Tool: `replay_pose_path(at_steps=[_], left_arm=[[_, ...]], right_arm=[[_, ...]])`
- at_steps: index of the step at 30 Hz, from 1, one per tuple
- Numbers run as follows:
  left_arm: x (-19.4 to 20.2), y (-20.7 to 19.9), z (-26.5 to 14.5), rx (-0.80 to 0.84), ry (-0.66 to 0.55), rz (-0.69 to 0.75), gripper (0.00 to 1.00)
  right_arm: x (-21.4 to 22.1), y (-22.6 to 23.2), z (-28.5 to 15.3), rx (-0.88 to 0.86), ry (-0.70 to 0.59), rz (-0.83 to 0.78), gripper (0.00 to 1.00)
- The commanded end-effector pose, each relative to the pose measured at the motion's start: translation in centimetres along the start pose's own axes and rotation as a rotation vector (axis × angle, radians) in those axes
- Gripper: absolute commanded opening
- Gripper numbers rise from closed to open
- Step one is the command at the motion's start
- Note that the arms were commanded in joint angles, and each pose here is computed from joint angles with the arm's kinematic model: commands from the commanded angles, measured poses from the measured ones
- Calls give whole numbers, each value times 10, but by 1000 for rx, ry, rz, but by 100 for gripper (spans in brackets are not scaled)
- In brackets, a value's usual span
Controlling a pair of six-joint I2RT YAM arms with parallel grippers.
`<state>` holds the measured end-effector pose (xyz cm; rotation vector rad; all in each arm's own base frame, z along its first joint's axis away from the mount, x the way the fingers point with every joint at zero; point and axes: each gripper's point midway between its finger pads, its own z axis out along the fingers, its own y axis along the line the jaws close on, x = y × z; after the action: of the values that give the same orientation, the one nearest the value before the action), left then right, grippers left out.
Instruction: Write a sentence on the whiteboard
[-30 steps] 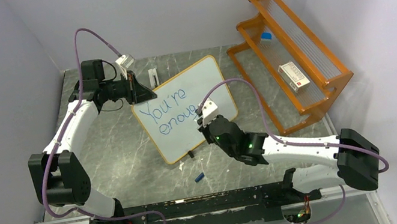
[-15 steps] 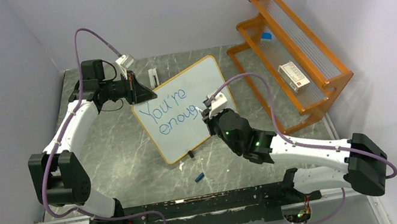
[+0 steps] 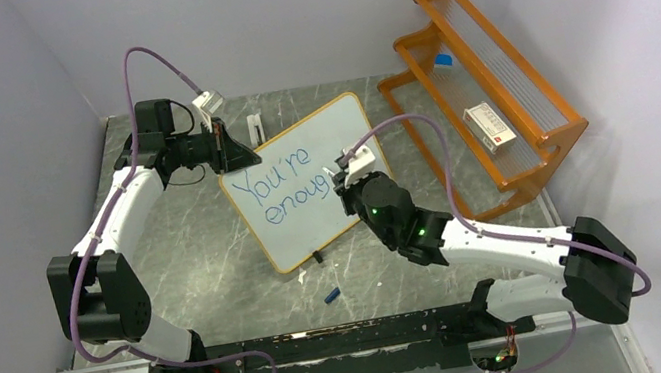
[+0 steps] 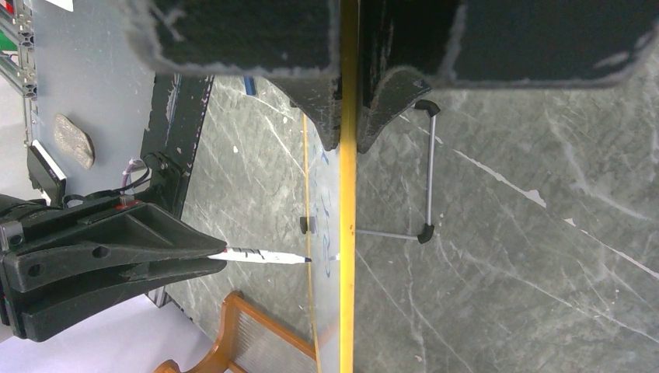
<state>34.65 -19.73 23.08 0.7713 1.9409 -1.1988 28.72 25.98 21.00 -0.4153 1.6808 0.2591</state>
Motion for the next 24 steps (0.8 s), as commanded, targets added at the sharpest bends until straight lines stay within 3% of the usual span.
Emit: replay_pose_path(at_steps=[1,24], left_arm=[[14,19,4,-63,44,12,5],[15,19,4,-62,45,11,5]], right_arm=[[-25,1,7,2,-66,32,0],[8,-3,5,-3,41,21,0]])
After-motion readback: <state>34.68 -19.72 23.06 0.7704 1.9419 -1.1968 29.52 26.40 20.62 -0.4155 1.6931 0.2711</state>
